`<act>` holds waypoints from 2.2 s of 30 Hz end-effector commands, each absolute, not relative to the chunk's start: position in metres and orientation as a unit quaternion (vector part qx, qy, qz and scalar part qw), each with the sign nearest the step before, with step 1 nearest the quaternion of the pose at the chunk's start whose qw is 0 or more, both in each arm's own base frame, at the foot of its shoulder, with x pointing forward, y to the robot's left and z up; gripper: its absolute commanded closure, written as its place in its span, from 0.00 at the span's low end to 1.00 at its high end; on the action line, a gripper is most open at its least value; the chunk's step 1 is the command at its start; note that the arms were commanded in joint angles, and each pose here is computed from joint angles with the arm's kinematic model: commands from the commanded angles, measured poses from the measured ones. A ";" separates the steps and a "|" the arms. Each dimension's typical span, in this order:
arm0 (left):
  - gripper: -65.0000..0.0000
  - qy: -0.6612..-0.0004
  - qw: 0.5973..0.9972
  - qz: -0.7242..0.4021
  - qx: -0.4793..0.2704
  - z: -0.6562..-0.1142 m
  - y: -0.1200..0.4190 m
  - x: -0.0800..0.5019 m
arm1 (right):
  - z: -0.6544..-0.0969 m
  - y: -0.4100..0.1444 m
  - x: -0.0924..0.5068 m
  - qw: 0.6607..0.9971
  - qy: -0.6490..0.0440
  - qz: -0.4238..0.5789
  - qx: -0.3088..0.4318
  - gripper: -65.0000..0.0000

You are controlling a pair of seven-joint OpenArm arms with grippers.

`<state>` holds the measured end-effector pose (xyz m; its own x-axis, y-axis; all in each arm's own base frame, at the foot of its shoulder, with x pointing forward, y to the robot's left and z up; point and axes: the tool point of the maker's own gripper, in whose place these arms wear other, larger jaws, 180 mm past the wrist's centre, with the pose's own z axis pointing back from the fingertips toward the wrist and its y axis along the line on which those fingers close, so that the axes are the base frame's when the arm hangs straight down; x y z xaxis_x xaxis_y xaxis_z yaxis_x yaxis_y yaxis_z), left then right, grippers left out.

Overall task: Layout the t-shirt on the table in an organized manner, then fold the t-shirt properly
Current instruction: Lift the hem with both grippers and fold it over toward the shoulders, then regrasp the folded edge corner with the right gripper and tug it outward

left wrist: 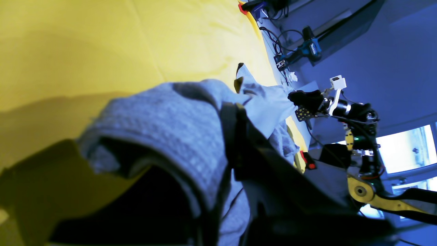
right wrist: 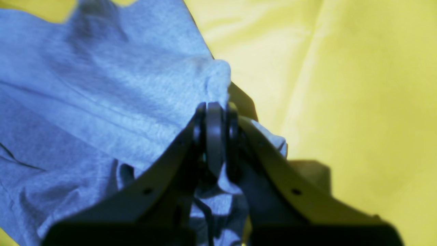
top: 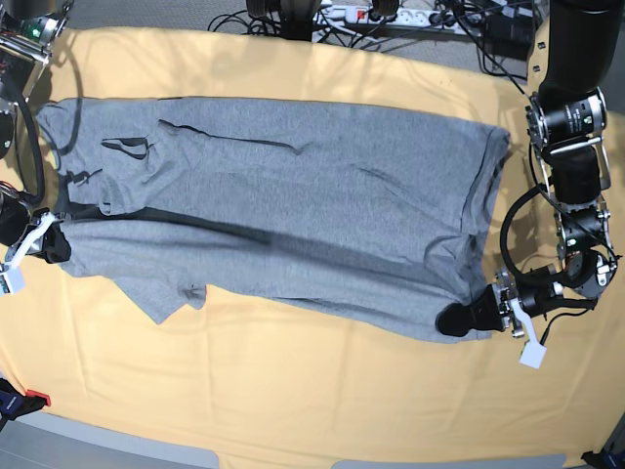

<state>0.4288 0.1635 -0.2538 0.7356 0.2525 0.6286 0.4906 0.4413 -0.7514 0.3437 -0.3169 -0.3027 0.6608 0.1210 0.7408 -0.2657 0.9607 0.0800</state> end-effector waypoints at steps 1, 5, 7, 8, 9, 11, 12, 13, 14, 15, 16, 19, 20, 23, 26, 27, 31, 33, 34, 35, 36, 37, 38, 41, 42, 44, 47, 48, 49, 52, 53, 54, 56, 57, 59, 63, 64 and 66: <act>1.00 -0.389 0.752 -0.088 -0.525 -0.227 0.168 0.439 | -0.279 -0.324 0.353 0.894 -0.426 0.115 0.079 1.00; 1.00 -0.383 0.762 -0.087 -0.515 -0.233 0.175 0.435 | -0.280 -0.324 0.352 0.894 -0.425 0.115 0.079 1.00; 1.00 -0.378 0.767 -0.084 -0.511 -0.239 0.179 0.431 | -0.280 -0.324 0.352 0.894 -0.425 0.115 0.079 1.00; 1.00 -0.376 0.770 -0.083 -0.509 -0.242 0.180 0.428 | -0.280 -0.325 0.352 0.894 -0.425 0.115 0.079 1.00; 1.00 -0.373 0.772 -0.084 -0.508 -0.246 0.180 0.425 | -0.280 -0.325 0.352 0.894 -0.425 0.115 0.079 1.00; 1.00 -0.370 0.775 -0.091 -0.505 -0.251 0.178 0.418 | -0.280 -0.325 0.352 0.894 -0.425 0.115 0.079 1.00; 1.00 -0.370 0.776 -0.098 -0.502 -0.252 0.176 0.413 | -0.280 -0.325 0.352 0.894 -0.425 0.115 0.079 1.00; 1.00 -0.371 0.776 -0.108 -0.498 -0.252 0.173 0.409 | -0.280 -0.325 0.352 0.894 -0.425 0.115 0.079 1.00; 1.00 -0.374 0.776 -0.118 -0.494 -0.252 0.171 0.404 | -0.280 -0.325 0.352 0.894 -0.425 0.115 0.079 1.00; 1.00 -0.376 0.775 -0.131 -0.490 -0.250 0.167 0.400 | -0.280 -0.325 0.352 0.894 -0.425 0.115 0.079 1.00; 1.00 -0.378 0.775 -0.143 -0.486 -0.249 0.164 0.394 | -0.280 -0.325 0.351 0.895 -0.424 0.115 0.079 1.00; 1.00 -0.382 0.772 -0.177 -0.476 -0.246 0.153 0.379 | -0.285 -0.325 0.348 0.897 -0.419 0.115 0.079 1.00; 1.00 -0.383 0.771 -0.187 -0.473 -0.246 0.150 0.374 | -0.286 -0.325 0.347 0.898 -0.417 0.115 0.079 1.00; 1.00 -0.383 0.770 -0.200 -0.469 -0.246 0.146 0.365 | -0.288 -0.325 0.345 0.901 -0.410 0.115 0.080 1.00; 1.00 -0.377 0.786 -0.196 -0.448 -0.257 0.154 0.363 | -0.288 -0.325 0.344 0.902 -0.408 0.115 0.079 1.00; 1.00 -0.373 0.794 -0.193 -0.439 -0.262 0.158 0.362 | -0.290 -0.325 0.343 0.904 -0.404 0.116 0.079 1.00; 1.00 -0.353 0.825 -0.184 -0.402 -0.282 0.179 0.353 | -0.292 -0.327 0.342 0.907 -0.397 0.117 0.075 1.00; 1.00 -0.346 0.833 -0.181 -0.393 -0.287 0.188 0.348 | -0.292 -0.330 0.341 0.909 -0.393 0.118 0.066 1.00; 1.00 -0.342 0.836 -0.180 -0.390 -0.289 0.191 0.345 | -0.292 -0.331 0.341 0.910 -0.393 0.118 0.065 1.00; 1.00 -0.341 0.837 -0.179 -0.389 -0.290 0.192 0.345 | -0.292 -0.330 0.341 0.909 -0.393 0.118 0.066 1.00; 1.00 -0.340 0.837 -0.179 -0.389 -0.291 0.192 0.344 | -0.292 -0.330 0.341 0.909 -0.393 0.118 0.067 1.00; 1.00 -0.340 0.837 -0.179 -0.390 -0.291 0.191 0.344 | -0.293 -0.330 0.341 0.909 -0.393 0.118 0.067 1.00; 1.00 -0.339 0.837 -0.178 -0.391 -0.292 0.190 0.343 | -0.293 -0.330 0.341 0.910 -0.392 0.118 0.067 1.00; 1.00 -0.338 0.837 -0.178 -0.391 -0.293 0.190 0.342 | -0.298 -0.330 0.336 0.913 -0.385 0.118 0.068 1.00; 1.00 -0.338 0.837 -0.177 -0.392 -0.293 0.190 0.342 | -0.302 -0.330 0.333 0.915 -0.380 0.117 0.068 1.00; 1.00 -0.335 0.838 -0.176 -0.393 -0.295 0.190 0.341 | -0.304 -0.330 0.331 0.916 -0.377 0.117 0.069 1.00; 0.79 -0.335 0.836 -0.174 -0.398 -0.296 0.189 0.338 | -0.301 -0.332 0.332 0.916 -0.378 0.118 0.065 0.71; 0.65 -0.333 0.836 -0.172 -0.400 -0.297 0.188 0.337 | -0.299 -0.334 0.332 0.916 -0.379 0.119 0.062 0.57; 0.51 -0.332 0.836 -0.171 -0.403 -0.298 0.188 0.335 | -0.297 -0.337 0.333 0.916 -0.379 0.120 0.058 0.46; 0.30 -0.324 0.839 -0.166 -0.405 -0.304 0.188 0.329 | -0.285 -0.349 0.333 0.914 -0.384 0.124 0.044 0.38; 0.30 -0.320 0.840 -0.165 -0.406 -0.307 0.188 0.327 | -0.280 -0.350 0.335 0.912 -0.391 0.118 0.049 0.38; 0.30 -0.317 0.841 -0.163 -0.407 -0.309 0.188 0.324 | -0.275 -0.350 0.336 0.908 -0.399 0.110 0.057 0.38; 0.30 -0.311 0.843 -0.160 -0.408 -0.314 0.188 0.320 | -0.267 -0.342 0.340 0.899 -0.417 0.105 0.085 0.38; 0.30 -0.309 0.844 -0.159 -0.408 -0.316 0.188 0.318 | -0.264 -0.338 0.342 0.894 -0.425 0.104 0.098 0.38; 0.30 -0.306 0.845 -0.158 -0.409 -0.318 0.188 0.316 | -0.259 -0.328 0.346 0.884 -0.439 0.101 0.122 0.38; 0.30 -0.306 0.845 -0.158 -0.409 -0.318 0.188 0.316 | -0.256 -0.305 0.359 0.868 -0.462 0.110 0.146 0.38; 0.30 -0.306 0.845 -0.157 -0.409 -0.318 0.188 0.316 | -0.255 -0.298 0.363 0.863 -0.468 0.111 0.155 0.38; 0.30 -0.306 0.845 -0.158 -0.409 -0.318 0.188 0.316 | -0.256 -0.288 0.371 0.858 -0.475 0.108 0.162 0.38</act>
<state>0.3067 0.1832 -0.3337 0.7953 -0.0214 0.6058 0.4883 0.6149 -0.6193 0.3637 -0.2813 -0.2779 0.5793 0.0177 0.8149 -0.3273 0.9207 0.2127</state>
